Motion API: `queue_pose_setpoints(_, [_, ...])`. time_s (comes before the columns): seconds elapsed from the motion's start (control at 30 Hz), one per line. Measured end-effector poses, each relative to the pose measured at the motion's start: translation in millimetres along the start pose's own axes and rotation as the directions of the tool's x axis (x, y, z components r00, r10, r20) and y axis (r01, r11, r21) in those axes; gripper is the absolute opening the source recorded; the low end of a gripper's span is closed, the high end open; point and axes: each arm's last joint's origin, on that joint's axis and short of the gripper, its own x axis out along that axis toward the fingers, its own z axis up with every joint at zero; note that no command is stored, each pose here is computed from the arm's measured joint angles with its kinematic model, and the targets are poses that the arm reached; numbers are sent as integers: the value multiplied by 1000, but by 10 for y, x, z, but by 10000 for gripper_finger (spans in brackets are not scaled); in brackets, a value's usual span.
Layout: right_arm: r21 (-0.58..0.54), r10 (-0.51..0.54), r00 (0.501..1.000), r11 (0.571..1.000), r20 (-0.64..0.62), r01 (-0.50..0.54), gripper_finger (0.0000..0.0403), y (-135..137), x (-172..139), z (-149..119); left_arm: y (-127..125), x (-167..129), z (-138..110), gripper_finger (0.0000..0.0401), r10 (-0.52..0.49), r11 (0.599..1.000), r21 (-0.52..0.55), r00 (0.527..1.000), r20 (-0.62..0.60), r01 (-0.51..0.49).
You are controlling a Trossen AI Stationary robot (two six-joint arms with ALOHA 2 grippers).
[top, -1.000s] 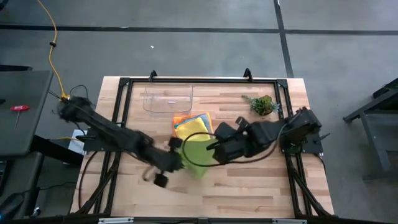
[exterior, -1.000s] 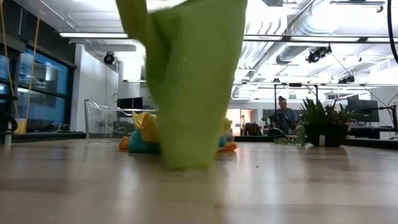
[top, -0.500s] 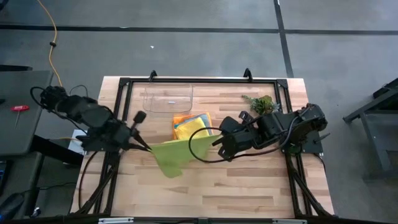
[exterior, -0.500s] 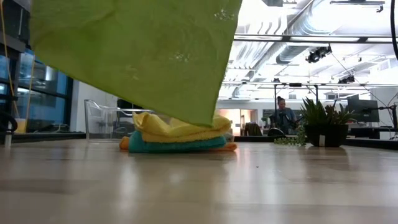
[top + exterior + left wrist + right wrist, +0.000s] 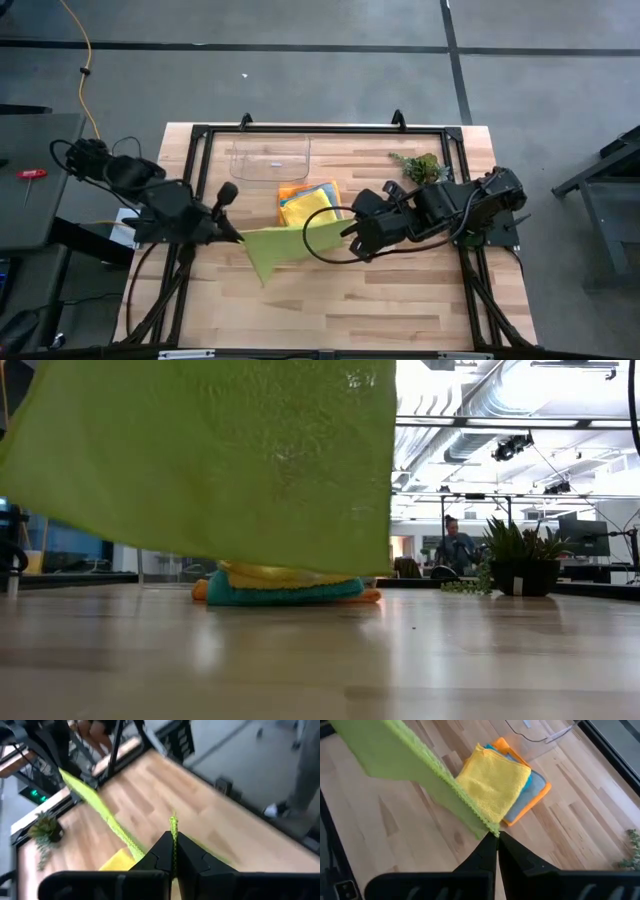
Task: Fold microfiber towels
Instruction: Fold the green towel
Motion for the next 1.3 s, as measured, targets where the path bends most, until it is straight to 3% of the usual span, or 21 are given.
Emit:
queue_pose_setpoints(0.4, [37, 46, 999, 998, 15, -47, 0, 77, -3, -3, -12, 221, -7, 0, 10, 980, 197, 995, -101, 10])
queue_pose_setpoints(0.67, [64, -9, 1000, 998, 5, 9, 0, 58, 15, -36, -25, 271, -21, 0, 42, 953, 302, 988, -148, 4])
queue_pose_setpoints(0.77, [68, -35, 999, 997, 25, 33, 0, 48, 16, -34, -57, 279, -15, 0, 116, 914, 403, 977, -178, -35])
queue_pose_setpoints(0.87, [61, -58, 997, 997, 47, 55, 0, 39, 16, -28, -82, 276, -1, 0, 211, 842, 534, 957, -199, -75])
queue_pose_setpoints(1.0, [66, -77, 994, 995, 73, 72, 0, 40, 11, -24, -86, 266, 1, 0, 313, 775, 622, 924, -220, -115])
queue_pose_setpoints(1.1, [73, -61, 995, 996, 75, 55, 0, 99, -29, -85, -145, 259, -5, 0, 291, 767, 636, 929, -230, -83])
queue_pose_setpoints(1.3, [80, -47, 999, 996, 23, 45, 0, 294, -48, -303, -357, 463, 26, 0, 154, 801, 597, 950, -271, 40])
